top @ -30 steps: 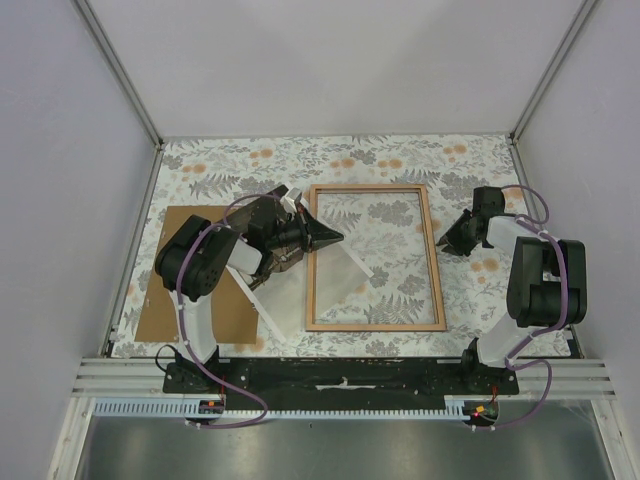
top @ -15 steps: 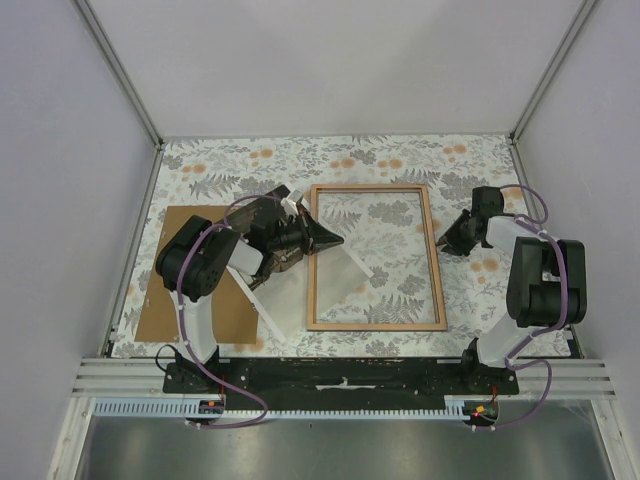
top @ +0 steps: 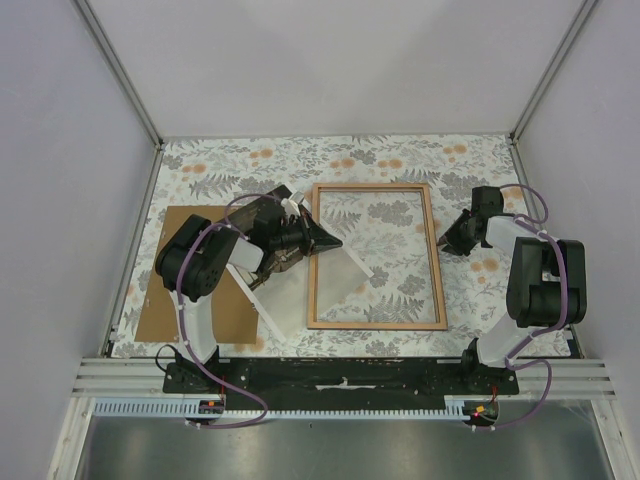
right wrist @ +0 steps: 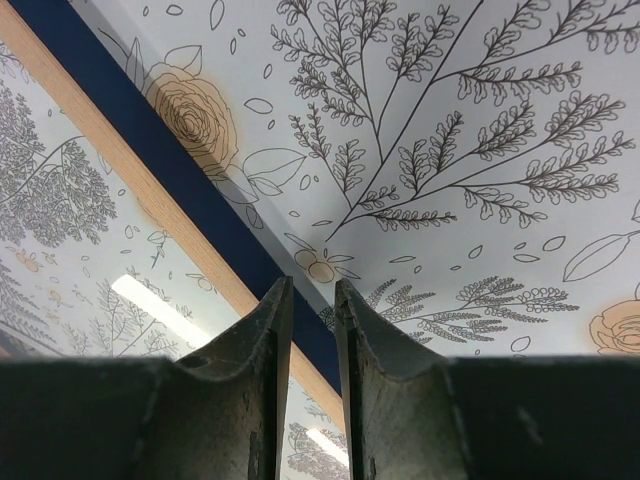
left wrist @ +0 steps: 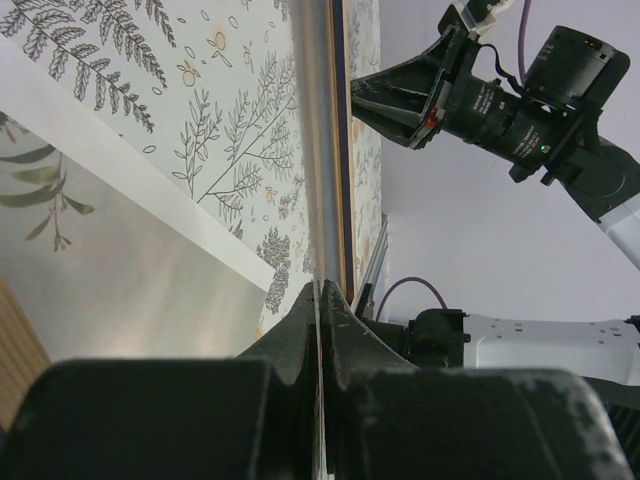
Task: Put the photo into the frame
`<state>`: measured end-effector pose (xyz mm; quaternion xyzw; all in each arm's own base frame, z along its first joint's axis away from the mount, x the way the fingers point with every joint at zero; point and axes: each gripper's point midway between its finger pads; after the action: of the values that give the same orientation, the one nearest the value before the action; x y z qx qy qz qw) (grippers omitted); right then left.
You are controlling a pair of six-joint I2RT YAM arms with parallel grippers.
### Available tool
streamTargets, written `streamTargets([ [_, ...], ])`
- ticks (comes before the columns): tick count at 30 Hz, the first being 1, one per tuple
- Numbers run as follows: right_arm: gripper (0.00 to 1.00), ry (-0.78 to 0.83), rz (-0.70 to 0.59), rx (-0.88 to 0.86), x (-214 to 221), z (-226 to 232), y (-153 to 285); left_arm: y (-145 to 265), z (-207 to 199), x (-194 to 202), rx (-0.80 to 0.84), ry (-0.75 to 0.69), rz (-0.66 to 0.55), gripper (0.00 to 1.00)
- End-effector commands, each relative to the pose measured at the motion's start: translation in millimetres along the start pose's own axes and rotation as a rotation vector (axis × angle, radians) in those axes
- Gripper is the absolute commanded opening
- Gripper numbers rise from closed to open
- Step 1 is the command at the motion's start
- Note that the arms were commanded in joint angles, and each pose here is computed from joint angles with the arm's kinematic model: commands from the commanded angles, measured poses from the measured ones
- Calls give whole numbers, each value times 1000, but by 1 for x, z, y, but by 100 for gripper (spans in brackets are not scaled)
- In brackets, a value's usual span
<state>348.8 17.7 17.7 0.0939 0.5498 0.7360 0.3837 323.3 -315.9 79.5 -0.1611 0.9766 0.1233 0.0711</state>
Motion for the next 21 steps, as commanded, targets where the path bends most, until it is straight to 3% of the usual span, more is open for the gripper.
streamTargets([
  [1,31,33,21,31,6,-4,-3,-7,-6,-5,6,-100,5,2],
  [21,31,49,24,33,8,-2,-4,-14,15,-1,-99,-91,45,2],
])
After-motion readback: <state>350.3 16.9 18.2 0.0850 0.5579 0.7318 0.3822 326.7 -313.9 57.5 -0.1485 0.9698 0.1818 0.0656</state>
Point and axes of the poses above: each gripper's point midway between its finger pads, its own y axis back along the fingers, its own z axis along the line the jaws close on, x = y × z, and after that the axes turned 1 degree about y, right-handed
